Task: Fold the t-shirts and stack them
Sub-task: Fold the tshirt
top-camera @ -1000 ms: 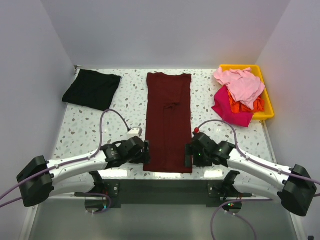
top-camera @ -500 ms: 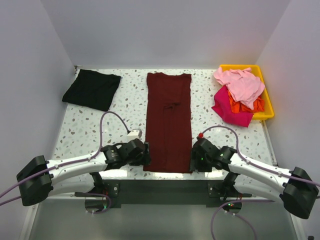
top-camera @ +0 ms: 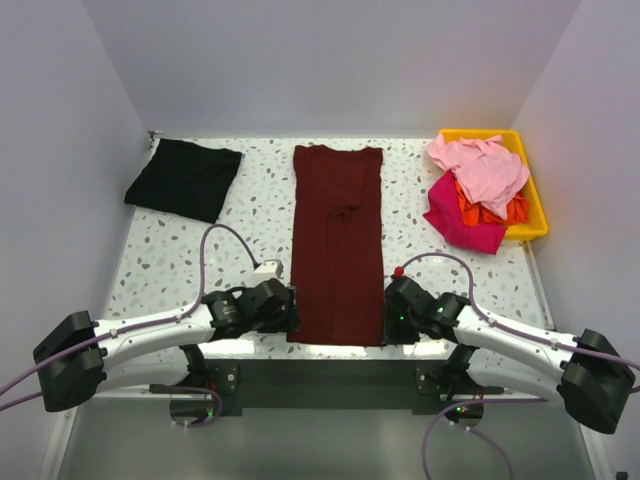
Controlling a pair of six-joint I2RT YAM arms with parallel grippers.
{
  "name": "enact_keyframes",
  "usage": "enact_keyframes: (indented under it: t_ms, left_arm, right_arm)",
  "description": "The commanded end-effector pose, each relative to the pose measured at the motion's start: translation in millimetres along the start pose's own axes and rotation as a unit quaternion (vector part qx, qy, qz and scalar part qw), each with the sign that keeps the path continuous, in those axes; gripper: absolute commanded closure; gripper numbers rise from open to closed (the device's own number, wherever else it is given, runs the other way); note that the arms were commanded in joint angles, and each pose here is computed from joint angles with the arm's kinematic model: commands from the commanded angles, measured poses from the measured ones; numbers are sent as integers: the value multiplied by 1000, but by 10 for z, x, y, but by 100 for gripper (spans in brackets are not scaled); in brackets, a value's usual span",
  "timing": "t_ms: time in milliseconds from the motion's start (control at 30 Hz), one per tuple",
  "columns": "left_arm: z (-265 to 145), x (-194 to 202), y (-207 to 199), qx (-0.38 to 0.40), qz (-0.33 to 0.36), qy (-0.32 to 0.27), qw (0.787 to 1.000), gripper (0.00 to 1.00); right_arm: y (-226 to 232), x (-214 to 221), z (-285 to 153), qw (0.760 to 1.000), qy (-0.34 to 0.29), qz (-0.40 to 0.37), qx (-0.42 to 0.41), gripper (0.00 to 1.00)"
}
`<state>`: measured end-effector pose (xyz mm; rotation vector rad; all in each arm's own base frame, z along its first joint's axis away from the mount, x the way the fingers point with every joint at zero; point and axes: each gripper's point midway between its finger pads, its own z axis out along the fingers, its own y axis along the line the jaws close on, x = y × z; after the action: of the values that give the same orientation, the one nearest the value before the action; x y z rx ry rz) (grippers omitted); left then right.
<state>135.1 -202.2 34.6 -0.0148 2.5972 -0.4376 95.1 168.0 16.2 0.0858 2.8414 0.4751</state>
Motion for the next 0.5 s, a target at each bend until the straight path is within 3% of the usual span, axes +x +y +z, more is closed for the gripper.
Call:
enact_keyframes:
  t_ms: [0, 233, 467]
  left_arm:
    - [2, 80, 38, -4, -5, 10, 1000, 17]
    - [17, 172, 20, -5, 2, 24, 1000, 28]
    - [21, 301, -12, -7, 6, 38, 999, 39]
  right_arm:
    - [3, 35, 25, 1000, 2, 6, -3, 73]
    - [7, 93, 50, 1000, 15, 7, -7, 86]
    - [10, 101, 75, 1000, 17, 4, -6, 89]
